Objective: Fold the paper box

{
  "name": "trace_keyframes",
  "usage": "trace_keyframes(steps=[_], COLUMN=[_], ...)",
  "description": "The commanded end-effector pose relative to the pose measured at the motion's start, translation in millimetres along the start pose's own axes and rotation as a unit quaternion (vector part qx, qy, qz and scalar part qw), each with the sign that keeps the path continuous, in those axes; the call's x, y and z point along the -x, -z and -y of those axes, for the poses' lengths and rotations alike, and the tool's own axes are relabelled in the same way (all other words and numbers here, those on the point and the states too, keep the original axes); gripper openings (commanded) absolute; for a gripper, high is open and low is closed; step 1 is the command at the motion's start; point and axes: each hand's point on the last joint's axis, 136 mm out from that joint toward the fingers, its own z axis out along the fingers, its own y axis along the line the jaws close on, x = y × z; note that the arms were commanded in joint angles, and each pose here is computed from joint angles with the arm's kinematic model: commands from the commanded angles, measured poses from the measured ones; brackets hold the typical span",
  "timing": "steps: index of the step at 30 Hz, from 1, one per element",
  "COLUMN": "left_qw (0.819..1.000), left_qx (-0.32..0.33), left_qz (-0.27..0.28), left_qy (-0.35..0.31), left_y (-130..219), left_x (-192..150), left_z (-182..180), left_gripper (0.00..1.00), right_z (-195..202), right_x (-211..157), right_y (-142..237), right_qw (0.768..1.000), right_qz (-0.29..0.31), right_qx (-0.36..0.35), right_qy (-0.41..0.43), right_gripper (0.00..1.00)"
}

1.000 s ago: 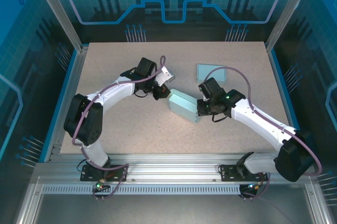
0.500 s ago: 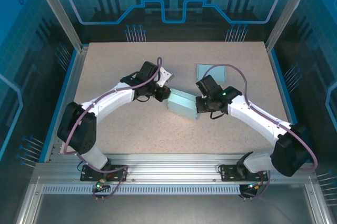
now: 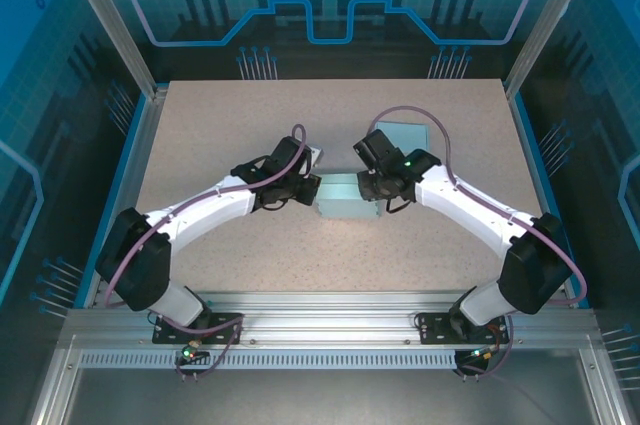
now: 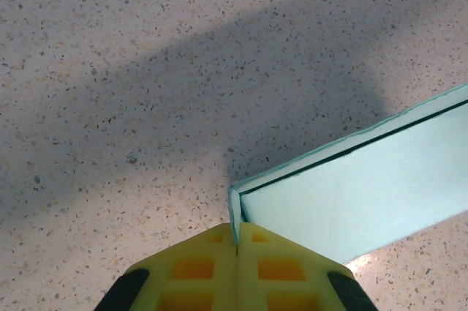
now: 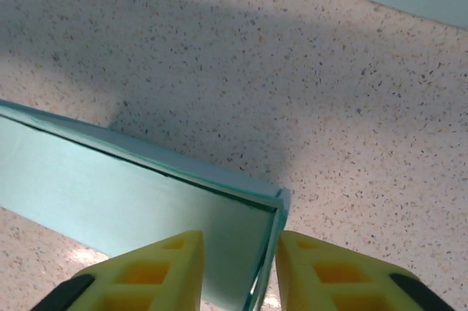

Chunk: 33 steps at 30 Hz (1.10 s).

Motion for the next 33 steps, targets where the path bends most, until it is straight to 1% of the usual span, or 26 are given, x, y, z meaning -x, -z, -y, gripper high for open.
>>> trace_keyframes(steps=[1, 2, 4, 8, 13, 19, 24, 30, 33], left_qw=[1.0, 0.999, 0.998, 0.998, 0.998, 0.998, 0.998, 0.998, 0.998], left_qx=[-0.007, -0.008, -0.009, -0.002, -0.002, 0.001, 0.004, 0.007, 0.006], left_qz=[0.02, 0.021, 0.019, 0.011, 0.006, 0.003, 0.0, -0.001, -0.001], left_qy=[-0.021, -0.031, -0.051, -0.068, -0.065, -0.067, -0.067, -0.064, -0.061], left_y=[10, 10, 11, 14, 14, 11, 10, 8, 8], left_x=[7, 7, 6, 6, 5, 4, 3, 3, 3], left_z=[8, 10, 13, 11, 12, 12, 11, 10, 10], left_gripper=[0.0, 0.0, 0.0, 0.0, 0.0, 0.0, 0.0, 0.0, 0.0], right_z=[2, 5, 10, 17, 19, 28, 27, 29, 28], right_x=[10, 11, 12, 14, 13, 6, 1, -6, -6], right_y=[4, 4, 2, 4, 13, 13, 7, -6, -9], right_qw=[1.0, 1.0, 1.0, 1.0, 1.0, 1.0, 1.0, 0.999, 0.999], right_qz=[0.01, 0.009, 0.008, 0.008, 0.014, 0.012, 0.007, -0.008, -0.01], right_qx=[-0.011, -0.015, -0.021, -0.019, -0.015, -0.007, 0.015, 0.015, 0.017], right_qy=[0.012, 0.011, 0.013, 0.014, 0.009, -0.012, -0.022, -0.028, -0.027], right_gripper=[0.41, 0.44, 0.46, 0.47, 0.47, 0.45, 0.41, 0.37, 0.32])
